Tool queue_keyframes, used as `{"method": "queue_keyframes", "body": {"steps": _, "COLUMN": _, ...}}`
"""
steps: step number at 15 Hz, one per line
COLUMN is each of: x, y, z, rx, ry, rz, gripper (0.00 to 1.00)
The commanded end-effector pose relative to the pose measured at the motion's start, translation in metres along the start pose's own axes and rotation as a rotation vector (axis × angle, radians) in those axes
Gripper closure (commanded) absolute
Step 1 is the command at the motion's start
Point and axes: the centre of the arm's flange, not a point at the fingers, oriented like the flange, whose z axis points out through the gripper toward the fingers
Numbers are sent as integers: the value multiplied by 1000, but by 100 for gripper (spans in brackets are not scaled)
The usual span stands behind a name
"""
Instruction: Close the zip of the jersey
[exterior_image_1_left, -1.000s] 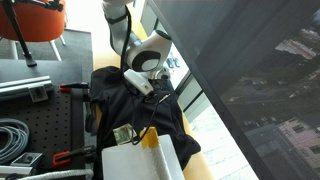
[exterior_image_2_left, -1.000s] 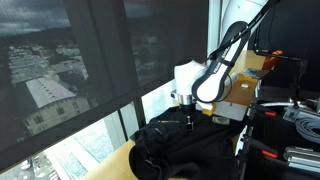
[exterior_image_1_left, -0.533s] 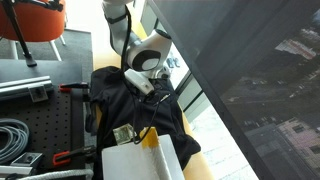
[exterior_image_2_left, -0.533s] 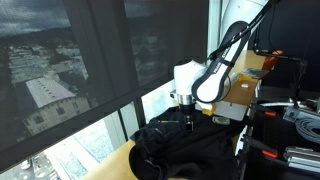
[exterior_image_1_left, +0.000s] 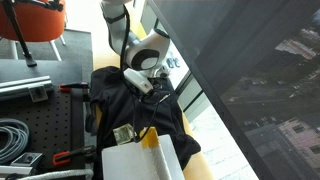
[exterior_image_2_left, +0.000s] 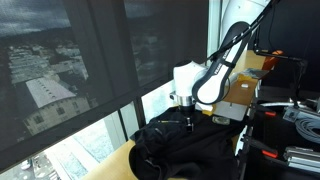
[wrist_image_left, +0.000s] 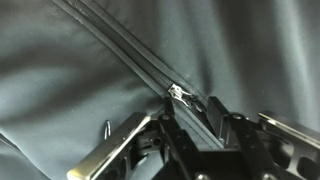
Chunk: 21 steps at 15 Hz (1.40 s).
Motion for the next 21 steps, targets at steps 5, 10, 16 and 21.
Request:
{"method": "queue_keyframes", "body": {"steps": 5, "x": -3, "y": 9, "z": 3, "rx": -23, "ry": 3, "rz": -20, "gripper": 100}}
{"method": "queue_keyframes", "body": {"steps": 10, "x": -4, "y": 13, "z": 3, "rx": -23, "ry": 2, "rz": -16, "gripper": 98}}
{"method": "queue_keyframes", "body": {"steps": 16, "x": 2, "y": 6, "z": -14, "rx": -21, "ry": 10, "rz": -21, "gripper": 98}}
{"method": "queue_keyframes", "body": {"steps": 21, "x": 6, "y": -12, "z": -16, "rx": -34, "ry": -8, "rz": -46, "gripper": 98}}
